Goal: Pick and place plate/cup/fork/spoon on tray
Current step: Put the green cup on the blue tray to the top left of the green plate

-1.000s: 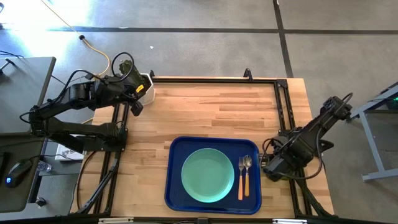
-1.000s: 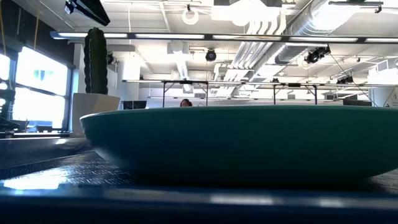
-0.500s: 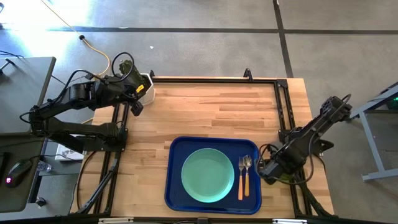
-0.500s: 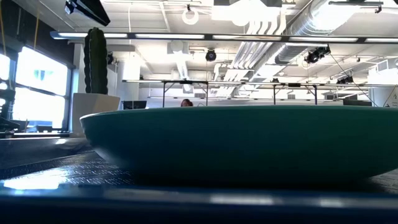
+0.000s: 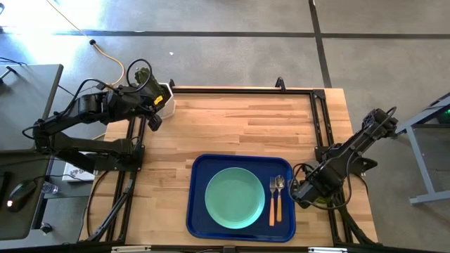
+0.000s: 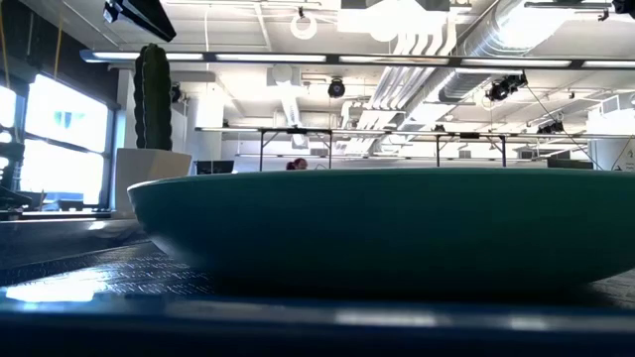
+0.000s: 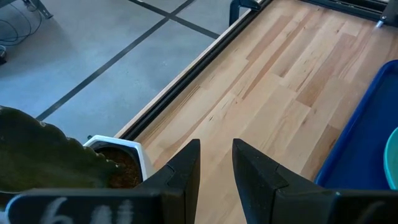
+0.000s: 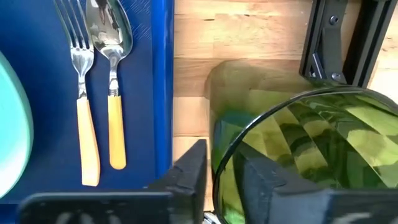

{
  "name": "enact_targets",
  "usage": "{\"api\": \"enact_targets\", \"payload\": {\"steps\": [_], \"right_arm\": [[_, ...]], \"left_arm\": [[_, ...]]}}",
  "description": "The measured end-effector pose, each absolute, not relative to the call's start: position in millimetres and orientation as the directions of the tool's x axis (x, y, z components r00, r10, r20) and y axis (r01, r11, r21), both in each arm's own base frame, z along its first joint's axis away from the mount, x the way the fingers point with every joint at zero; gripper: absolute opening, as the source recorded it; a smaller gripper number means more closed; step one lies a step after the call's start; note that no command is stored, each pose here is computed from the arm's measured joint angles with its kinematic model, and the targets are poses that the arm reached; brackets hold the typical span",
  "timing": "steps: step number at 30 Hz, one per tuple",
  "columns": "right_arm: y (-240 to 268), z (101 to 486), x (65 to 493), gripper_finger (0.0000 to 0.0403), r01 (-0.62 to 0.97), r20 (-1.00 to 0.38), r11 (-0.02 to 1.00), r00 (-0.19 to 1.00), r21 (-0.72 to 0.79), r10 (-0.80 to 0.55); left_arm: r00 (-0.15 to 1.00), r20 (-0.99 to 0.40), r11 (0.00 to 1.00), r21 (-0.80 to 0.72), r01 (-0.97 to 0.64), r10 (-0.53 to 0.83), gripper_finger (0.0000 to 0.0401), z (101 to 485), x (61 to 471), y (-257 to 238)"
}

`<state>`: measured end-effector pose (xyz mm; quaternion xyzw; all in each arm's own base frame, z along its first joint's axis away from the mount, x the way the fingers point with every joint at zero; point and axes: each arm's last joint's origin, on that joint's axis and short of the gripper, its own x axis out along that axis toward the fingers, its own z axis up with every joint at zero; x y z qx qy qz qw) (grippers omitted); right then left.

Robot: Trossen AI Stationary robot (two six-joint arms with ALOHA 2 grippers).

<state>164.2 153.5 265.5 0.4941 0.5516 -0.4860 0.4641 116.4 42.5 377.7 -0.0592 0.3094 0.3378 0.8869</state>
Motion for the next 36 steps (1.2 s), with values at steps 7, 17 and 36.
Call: {"api": "enact_targets", "payload": {"steps": [7,17,36], "right_arm": [[153,265,163,0.0009,0.995,-0.992,0.04,-0.09,-0.087,0.086],[143,281,171,0.0003,0.999,-0.999,0.015,-0.034,-0.033,0.032],[57,345,220,0.0001,0.957,-0.845,0.096,0.287,0.274,-0.452]], "left_arm": [[0.58,-0.589,0.765,0.104,-0.635,0.562,0.0083,378,116,42],[0.58,-0.59,0.765,0.106,-0.635,0.562,0.0083,378,117,43],[0.563,-0.615,0.778,0.139,-0.612,0.553,0.0083,374,126,45]]}}
